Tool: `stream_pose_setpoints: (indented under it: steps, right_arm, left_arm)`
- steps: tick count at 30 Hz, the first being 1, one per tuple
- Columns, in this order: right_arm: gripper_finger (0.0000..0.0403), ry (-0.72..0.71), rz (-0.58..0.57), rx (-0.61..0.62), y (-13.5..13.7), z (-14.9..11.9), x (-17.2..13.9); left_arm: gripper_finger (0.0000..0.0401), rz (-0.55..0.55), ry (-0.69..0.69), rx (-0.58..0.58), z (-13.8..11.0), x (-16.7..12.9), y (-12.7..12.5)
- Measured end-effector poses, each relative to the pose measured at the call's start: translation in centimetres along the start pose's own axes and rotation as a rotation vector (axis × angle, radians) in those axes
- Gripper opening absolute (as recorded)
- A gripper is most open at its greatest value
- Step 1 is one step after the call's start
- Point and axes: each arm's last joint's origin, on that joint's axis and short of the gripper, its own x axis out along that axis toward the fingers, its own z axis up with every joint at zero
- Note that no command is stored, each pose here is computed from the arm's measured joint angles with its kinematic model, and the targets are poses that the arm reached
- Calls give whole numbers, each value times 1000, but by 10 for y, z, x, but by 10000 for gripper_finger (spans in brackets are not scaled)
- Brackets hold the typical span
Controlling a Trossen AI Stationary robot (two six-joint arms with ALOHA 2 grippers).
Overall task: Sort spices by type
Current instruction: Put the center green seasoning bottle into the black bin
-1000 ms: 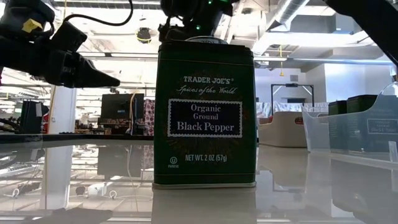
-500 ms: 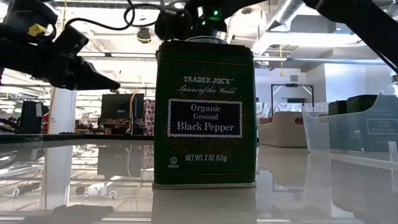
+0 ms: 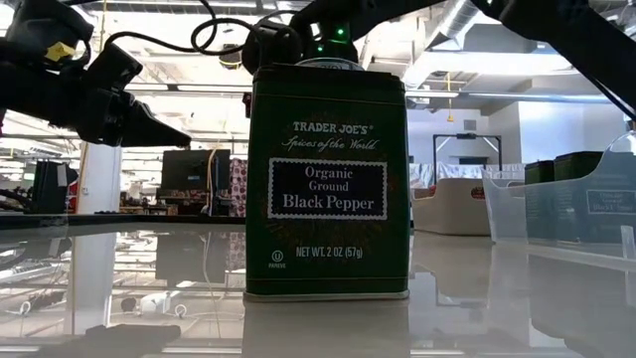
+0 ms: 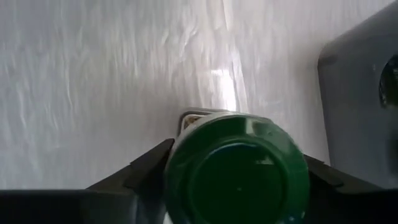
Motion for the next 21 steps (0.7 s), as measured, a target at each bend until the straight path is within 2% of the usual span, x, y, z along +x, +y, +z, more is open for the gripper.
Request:
stream_pose_setpoints:
  steps: [5, 11, 16, 19, 21]
  right_arm:
    - [217, -1, 1, -23, 1, 0, 0]
    - [217, -15, -1, -106, 1, 1, 0]
    - [217, -15, 0, -97, 1, 1, -1]
    - [217, -12, -3, -107, -2, 1, -12]
    - [217, -53, -10, -99, -9, 4, -32]
  left_arm:
    - [0, 0, 0, -1, 0, 0, 0]
    - [0, 0, 0, 1, 0, 0, 0]
    - [0, -1, 3, 2, 0, 0, 0]
    - [0, -1, 5, 2, -1, 0, 0]
    - [0, -1, 6, 2, -1, 0, 0]
